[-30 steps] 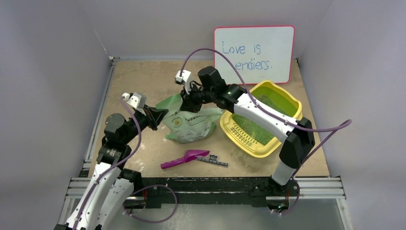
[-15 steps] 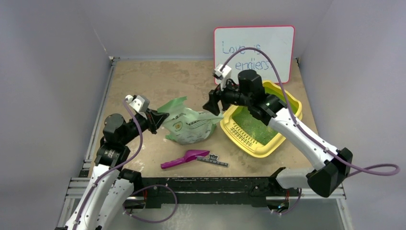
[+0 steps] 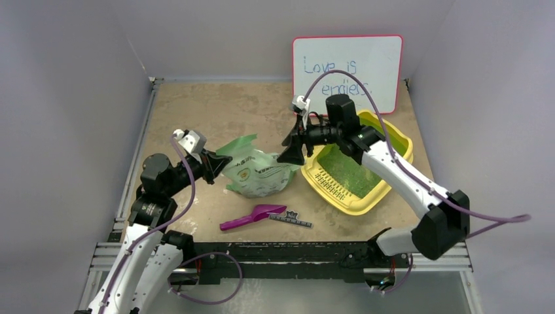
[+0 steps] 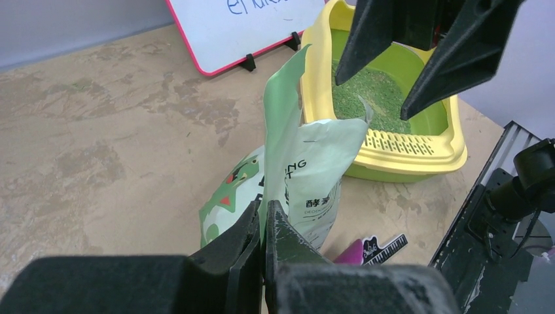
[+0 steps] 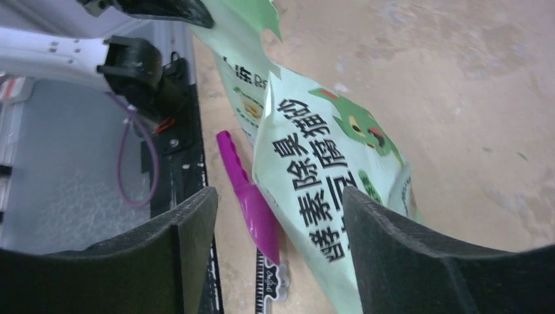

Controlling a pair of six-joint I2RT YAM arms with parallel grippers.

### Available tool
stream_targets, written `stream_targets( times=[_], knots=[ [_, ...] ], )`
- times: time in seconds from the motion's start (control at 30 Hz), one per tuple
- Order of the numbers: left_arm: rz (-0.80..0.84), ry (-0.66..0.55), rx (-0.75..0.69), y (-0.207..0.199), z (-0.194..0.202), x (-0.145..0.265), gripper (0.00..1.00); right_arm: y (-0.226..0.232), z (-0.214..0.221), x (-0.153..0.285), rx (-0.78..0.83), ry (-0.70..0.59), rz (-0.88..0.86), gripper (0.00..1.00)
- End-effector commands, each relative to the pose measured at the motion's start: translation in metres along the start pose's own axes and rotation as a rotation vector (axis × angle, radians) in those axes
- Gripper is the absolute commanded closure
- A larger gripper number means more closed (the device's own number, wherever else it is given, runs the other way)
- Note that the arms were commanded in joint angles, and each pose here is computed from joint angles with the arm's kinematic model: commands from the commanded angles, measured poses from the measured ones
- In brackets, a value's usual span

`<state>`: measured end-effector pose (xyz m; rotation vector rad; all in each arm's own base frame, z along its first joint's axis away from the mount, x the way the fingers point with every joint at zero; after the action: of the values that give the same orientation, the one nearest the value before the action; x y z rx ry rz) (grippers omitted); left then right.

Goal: Fill the litter box with clean litter
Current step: Open the cat litter bag at the center of the board.

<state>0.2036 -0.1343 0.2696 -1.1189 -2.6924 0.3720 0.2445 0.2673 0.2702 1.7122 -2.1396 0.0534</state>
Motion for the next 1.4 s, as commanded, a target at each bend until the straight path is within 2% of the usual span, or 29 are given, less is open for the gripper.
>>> stream_targets(
  times=[0.0,0.17,0.23,0.43,0.5,0.57,0.67,0.7,0.73,0.83,0.97,1.07,1.17,1.37],
  knots=[
    [0.028,-0.058,-0.072,-0.01,-0.026,0.004,1.0,0.022,-0.017,-0.003,0.06,0.006,-0.272,0.35],
    [-0.007,-0.063,-0.076,-0.005,-0.029,0.004,1.0,0.025,-0.006,-0.004,0.076,0.066,-0.335,0.55],
    [-0.018,-0.072,-0.073,-0.004,-0.03,0.004,1.0,0.028,-0.002,-0.003,0.067,0.073,-0.344,0.59],
    [-0.029,-0.085,-0.061,-0.002,-0.034,0.003,1.0,0.037,0.011,-0.016,0.075,0.143,-0.328,0.59],
    [-0.04,-0.086,-0.056,-0.001,-0.035,0.003,1.0,0.043,0.017,-0.024,0.094,0.183,-0.329,0.63],
    [-0.052,-0.091,-0.052,0.0,-0.036,0.003,1.0,0.048,0.022,-0.032,0.133,0.226,-0.312,0.8],
    [-0.076,-0.096,-0.045,0.003,-0.037,0.004,1.0,0.043,0.028,-0.041,0.162,0.274,-0.206,0.97],
    [-0.084,-0.096,-0.043,0.004,-0.037,0.004,1.0,0.042,0.03,-0.044,0.185,0.288,-0.161,1.0],
    [-0.092,-0.097,-0.041,0.005,-0.038,0.005,1.0,0.041,0.031,-0.047,0.222,0.302,-0.107,1.0],
    [-0.117,-0.109,-0.04,0.006,-0.041,0.008,1.0,0.022,0.027,-0.045,0.373,0.313,0.192,1.0],
    [-0.074,-0.123,-0.055,0.0,-0.04,0.008,1.0,-0.025,0.002,-0.017,0.429,0.219,0.662,1.0],
    [-0.021,-0.115,-0.062,-0.007,-0.038,0.007,1.0,-0.039,-0.024,0.0,0.429,0.09,0.856,1.0],
    [0.019,-0.096,-0.065,-0.011,-0.035,0.006,1.0,-0.041,-0.04,0.009,0.425,-0.022,0.928,1.0],
    [0.024,-0.068,-0.07,-0.01,-0.031,0.004,1.0,-0.033,-0.032,-0.001,0.427,-0.074,0.844,1.0]
  ],
)
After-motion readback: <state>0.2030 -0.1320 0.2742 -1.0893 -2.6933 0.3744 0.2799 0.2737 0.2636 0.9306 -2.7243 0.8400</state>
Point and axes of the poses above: each gripper's point midway between its finger pads, its own x axis back along the fingers, its own y axis along the line the jaws close on, z = x × y, the point moved 3 cm from there along x, back along the fingers, and after that the axes turned 6 degrees about x, right-handed, at the moved point
